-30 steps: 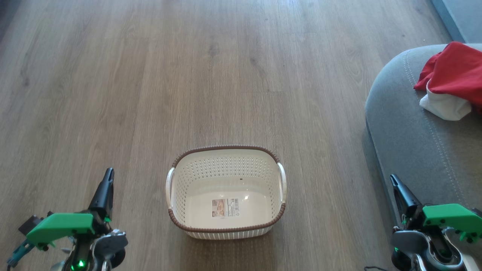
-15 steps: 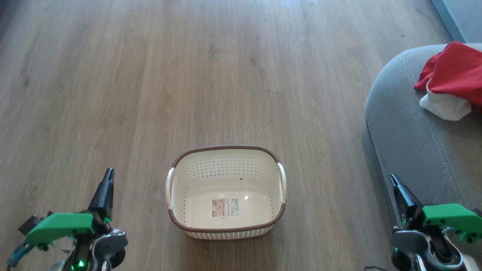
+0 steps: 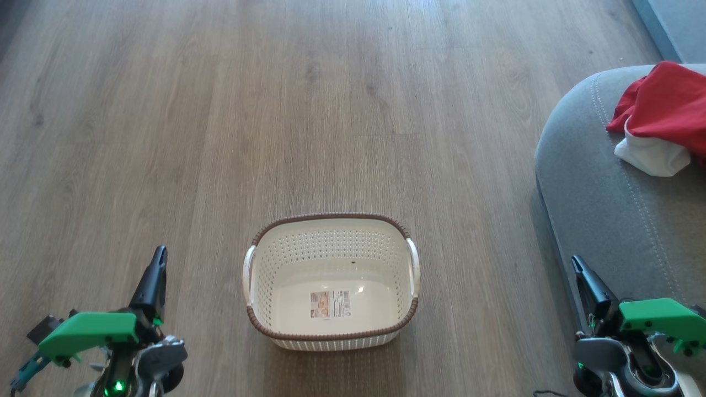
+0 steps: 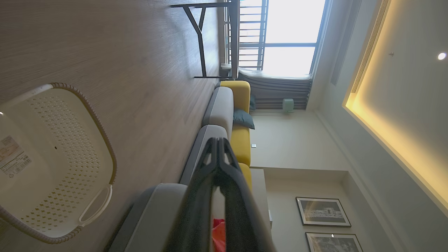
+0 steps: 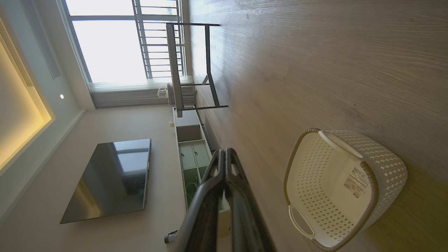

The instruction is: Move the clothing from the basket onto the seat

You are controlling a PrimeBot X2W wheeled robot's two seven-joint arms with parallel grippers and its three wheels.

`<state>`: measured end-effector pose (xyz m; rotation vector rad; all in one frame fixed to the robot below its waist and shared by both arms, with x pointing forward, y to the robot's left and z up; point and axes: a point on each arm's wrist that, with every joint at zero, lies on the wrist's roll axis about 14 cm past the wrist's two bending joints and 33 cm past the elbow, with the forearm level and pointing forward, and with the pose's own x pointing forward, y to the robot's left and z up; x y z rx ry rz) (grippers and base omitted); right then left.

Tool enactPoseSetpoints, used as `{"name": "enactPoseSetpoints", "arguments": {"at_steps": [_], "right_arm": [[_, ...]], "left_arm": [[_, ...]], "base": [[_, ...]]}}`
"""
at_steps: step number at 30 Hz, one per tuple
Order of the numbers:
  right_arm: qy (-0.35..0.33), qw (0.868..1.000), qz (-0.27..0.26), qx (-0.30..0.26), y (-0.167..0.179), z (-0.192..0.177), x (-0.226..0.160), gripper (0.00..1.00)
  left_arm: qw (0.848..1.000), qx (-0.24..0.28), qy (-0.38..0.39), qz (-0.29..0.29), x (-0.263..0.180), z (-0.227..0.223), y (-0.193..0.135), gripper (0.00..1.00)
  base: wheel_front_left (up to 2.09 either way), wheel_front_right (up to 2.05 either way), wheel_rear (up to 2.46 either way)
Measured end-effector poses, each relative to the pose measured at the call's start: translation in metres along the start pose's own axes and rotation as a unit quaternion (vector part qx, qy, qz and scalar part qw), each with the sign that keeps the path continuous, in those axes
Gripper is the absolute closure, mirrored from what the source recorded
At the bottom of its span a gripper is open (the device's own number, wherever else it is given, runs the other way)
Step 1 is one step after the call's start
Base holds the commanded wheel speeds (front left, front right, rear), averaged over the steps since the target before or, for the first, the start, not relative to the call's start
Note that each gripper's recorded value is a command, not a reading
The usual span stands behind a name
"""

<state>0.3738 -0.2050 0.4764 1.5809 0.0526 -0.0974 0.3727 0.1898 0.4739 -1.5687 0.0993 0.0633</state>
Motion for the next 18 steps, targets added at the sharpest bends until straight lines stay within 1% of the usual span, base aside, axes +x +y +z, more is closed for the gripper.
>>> {"name": "enactPoseSetpoints", "arguments": {"at_steps": [18], "right_arm": [[0.000,1.000,0.000,0.000,0.0000,0.0000,0.0000,1.00]], "left_arm": [[1.000,0.000,0.000,0.000,0.0000,0.0000,0.0000,1.00]], "base": [[0.00,0.00,0.00]]}}
